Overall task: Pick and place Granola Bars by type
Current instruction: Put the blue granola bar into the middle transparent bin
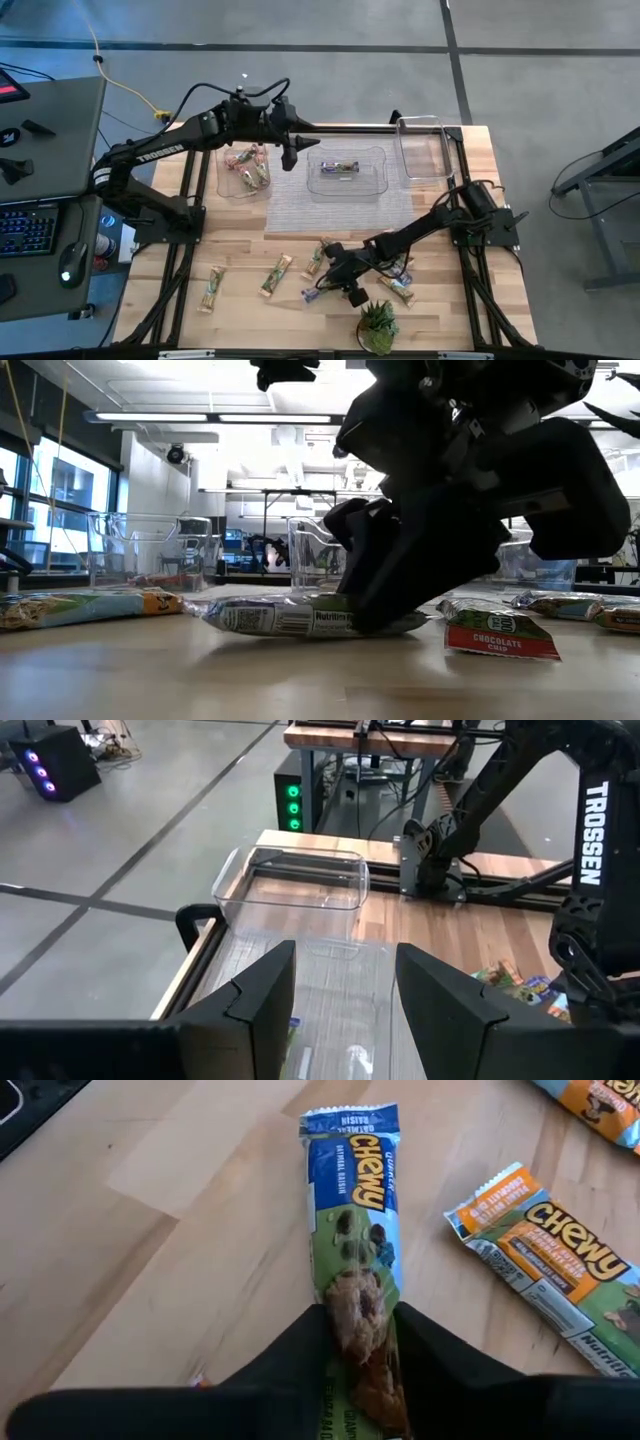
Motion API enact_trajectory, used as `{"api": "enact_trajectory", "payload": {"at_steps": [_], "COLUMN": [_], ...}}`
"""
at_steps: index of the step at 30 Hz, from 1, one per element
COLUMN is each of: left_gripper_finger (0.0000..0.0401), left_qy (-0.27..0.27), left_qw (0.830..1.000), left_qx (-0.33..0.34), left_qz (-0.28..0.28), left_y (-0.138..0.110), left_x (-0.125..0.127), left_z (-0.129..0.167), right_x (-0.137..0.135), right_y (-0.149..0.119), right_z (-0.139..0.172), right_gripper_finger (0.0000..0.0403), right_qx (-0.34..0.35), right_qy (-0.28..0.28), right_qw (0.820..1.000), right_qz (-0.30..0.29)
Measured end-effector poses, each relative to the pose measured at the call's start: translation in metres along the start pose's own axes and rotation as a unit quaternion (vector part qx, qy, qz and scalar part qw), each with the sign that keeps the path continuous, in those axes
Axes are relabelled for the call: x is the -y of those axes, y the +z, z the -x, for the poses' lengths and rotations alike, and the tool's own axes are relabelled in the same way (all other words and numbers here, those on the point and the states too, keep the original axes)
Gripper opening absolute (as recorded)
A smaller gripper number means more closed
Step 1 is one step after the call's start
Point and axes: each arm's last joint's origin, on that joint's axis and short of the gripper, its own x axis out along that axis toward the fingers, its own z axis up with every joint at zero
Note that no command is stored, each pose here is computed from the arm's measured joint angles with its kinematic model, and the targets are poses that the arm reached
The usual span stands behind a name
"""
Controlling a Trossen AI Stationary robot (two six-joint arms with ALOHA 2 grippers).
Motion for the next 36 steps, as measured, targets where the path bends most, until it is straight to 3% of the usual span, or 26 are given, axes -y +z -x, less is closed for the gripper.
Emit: {"api": "enact_trajectory", "payload": {"at_steps": [7,12,14,17,20,22,28,32,36], "left_gripper_finger": [0.0168,0.0168,0.0168,0.0168,0.0168,0.0168,0.0168,0.0168,0.0168], "left_qy": [0.000,-0.012,-0.013,-0.013,-0.012,-0.014,-0.011,0.007,0.029], "left_qw": [1.000,0.999,0.999,0.999,0.998,0.998,0.999,1.000,0.999], "left_qx": [0.004,0.031,0.039,0.053,0.059,0.062,0.051,0.018,-0.003], "left_qz": [0.003,0.010,0.008,0.006,0.005,0.005,0.008,0.014,0.016], "left_y": [0.001,0.009,0.012,0.016,0.017,0.018,0.016,0.010,0.006], "left_x": [0.001,0.004,0.005,0.006,0.007,0.008,0.008,0.007,0.006], "left_z": [0.004,0.020,0.029,0.040,0.047,0.049,0.049,0.048,0.048], "right_x": [0.000,0.011,0.018,0.034,0.062,0.086,0.155,0.172,0.179], "right_y": [0.019,0.036,0.043,0.046,0.042,0.038,0.001,-0.020,-0.036], "right_z": [0.032,0.085,0.111,0.149,0.177,0.193,0.206,0.200,0.185], "right_gripper_finger": [0.0076,0.0076,0.0075,0.0075,0.0075,0.0075,0.0075,0.0075,0.0075], "right_qx": [0.019,0.000,-0.004,-0.035,-0.059,-0.054,-0.086,-0.114,-0.168], "right_qy": [-0.009,-0.126,-0.211,-0.337,-0.437,-0.466,-0.434,-0.361,-0.340], "right_qw": [1.000,0.991,0.976,0.938,0.897,0.883,0.893,0.918,0.917], "right_qz": [-0.001,0.037,0.057,0.074,0.042,0.001,-0.088,-0.118,-0.120]}}
